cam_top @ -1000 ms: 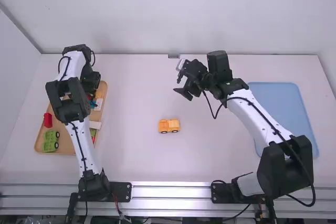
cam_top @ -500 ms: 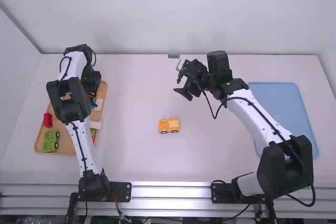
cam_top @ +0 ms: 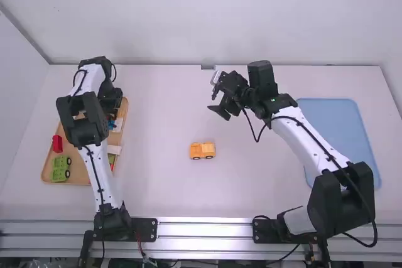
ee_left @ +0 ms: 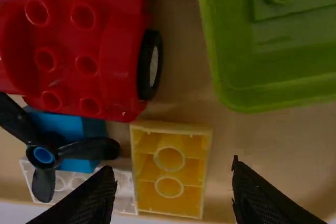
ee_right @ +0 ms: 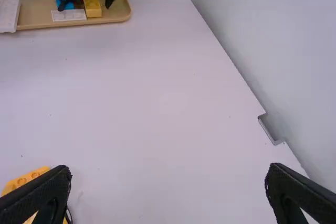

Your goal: Assemble lego blocks to make yellow taxi

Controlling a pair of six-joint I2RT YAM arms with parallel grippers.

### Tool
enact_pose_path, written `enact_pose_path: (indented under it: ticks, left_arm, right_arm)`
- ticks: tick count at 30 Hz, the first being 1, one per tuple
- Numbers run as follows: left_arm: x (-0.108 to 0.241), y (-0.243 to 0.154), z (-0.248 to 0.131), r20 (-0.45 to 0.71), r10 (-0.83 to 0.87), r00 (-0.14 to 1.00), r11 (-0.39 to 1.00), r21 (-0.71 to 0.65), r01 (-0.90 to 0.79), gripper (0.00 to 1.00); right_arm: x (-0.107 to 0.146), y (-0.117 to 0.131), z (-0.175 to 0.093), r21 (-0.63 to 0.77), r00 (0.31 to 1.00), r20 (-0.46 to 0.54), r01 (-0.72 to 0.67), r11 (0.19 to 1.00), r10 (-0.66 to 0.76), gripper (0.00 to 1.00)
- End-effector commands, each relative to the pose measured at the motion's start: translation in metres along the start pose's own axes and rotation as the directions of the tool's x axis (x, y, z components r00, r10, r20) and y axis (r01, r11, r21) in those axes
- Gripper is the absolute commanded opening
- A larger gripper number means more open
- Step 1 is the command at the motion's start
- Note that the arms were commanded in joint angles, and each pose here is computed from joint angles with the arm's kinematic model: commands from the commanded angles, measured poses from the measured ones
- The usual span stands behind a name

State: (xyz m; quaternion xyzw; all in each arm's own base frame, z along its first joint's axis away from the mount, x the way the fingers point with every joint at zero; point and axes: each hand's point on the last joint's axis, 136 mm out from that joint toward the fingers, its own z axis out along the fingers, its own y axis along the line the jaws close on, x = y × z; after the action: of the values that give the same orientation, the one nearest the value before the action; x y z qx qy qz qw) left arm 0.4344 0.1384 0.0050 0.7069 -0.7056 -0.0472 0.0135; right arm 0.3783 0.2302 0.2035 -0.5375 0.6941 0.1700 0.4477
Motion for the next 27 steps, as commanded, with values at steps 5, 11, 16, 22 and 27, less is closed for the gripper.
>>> enact_pose_path:
  ticks: [5, 11, 16, 22, 27]
  left_arm:
    - [0.004, -0.004, 0.002, 0.002, 0.018, 1.000, 1.000, 0.017, -0.018, 0.53]
    - [0.003, -0.008, 0.007, 0.006, 0.017, 1.000, 0.999, 0.035, -0.017, 0.52]
    - [0.004, -0.007, 0.013, 0.001, 0.015, 1.000, 0.999, 0.032, -0.016, 0.51]
    - [0.006, -0.003, 0.015, -0.005, 0.017, 1.000, 1.000, 0.017, -0.017, 0.45]
    - [0.008, -0.002, 0.015, -0.021, 0.017, 1.000, 1.000, 0.015, -0.017, 0.33]
  right_arm:
    - [-0.006, -0.003, -0.001, 0.004, 1.000, 0.014, 0.005, 1.000, -0.006, 0.99]
    - [-0.006, -0.002, 0.000, 0.004, 1.000, 0.015, 0.007, 1.000, -0.007, 0.99]
    - [-0.006, -0.002, 0.000, 0.004, 1.000, 0.015, 0.007, 1.000, -0.007, 0.99]
    - [-0.006, -0.003, 0.000, 0.004, 1.000, 0.016, 0.008, 1.000, -0.008, 0.99]
    - [-0.006, -0.003, 0.000, 0.004, 1.000, 0.016, 0.007, 1.000, -0.008, 0.99]
